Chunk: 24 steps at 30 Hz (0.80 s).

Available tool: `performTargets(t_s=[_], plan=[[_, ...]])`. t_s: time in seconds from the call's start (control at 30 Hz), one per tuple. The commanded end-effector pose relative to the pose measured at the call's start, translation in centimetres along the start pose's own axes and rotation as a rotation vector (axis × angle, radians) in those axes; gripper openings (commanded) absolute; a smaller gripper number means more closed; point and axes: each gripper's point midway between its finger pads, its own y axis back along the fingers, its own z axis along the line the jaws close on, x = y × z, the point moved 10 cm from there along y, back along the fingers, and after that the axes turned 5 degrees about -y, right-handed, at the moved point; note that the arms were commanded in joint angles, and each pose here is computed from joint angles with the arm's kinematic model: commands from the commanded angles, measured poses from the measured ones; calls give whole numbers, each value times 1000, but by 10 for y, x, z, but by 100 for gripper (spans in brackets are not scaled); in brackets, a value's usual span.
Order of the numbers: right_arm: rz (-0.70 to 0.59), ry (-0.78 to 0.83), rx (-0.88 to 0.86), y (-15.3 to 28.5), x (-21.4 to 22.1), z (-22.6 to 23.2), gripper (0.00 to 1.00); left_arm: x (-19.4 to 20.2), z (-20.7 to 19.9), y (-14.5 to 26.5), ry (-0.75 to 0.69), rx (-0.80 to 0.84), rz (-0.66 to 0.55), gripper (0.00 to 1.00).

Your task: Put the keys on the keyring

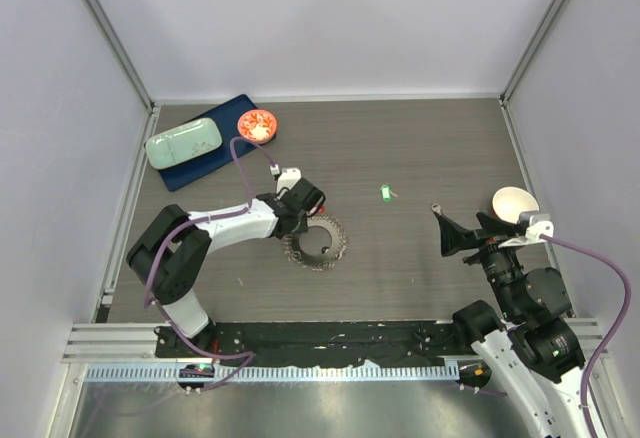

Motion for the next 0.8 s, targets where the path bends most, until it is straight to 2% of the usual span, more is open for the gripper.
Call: performTargets(t_s=[0.0,0.17,0.33,0.4,0.53,0.57,0.63,0.67,0.7,0.77], plan=[[-8,10,-34,-3,-3,4,100,-7,-2,9,59,47,-28,46],[28,25,-118,-5,-3,11,100,-14,13,36,98,63,-83,57],[129,22,-170,-19,-3,22,100,-24,35,73,127,76,-169,62],[162,-3,-174,-26,-2,26,100,-26,47,92,136,84,-202,68],[353,-41,-273,-57,15,43,100,-28,74,125,99,41,-206,74],[394,-43,-296,-63,21,45,100,-30,80,134,93,33,-213,78],[424,-42,-316,-77,28,48,100,-30,96,154,66,16,-235,79],[491,-44,-319,-89,40,49,100,-30,101,160,63,10,-246,82],[478,-49,-344,-98,42,52,100,-29,106,165,58,9,-258,85],[539,-57,-362,-116,61,54,100,-26,120,177,43,14,-297,89]])
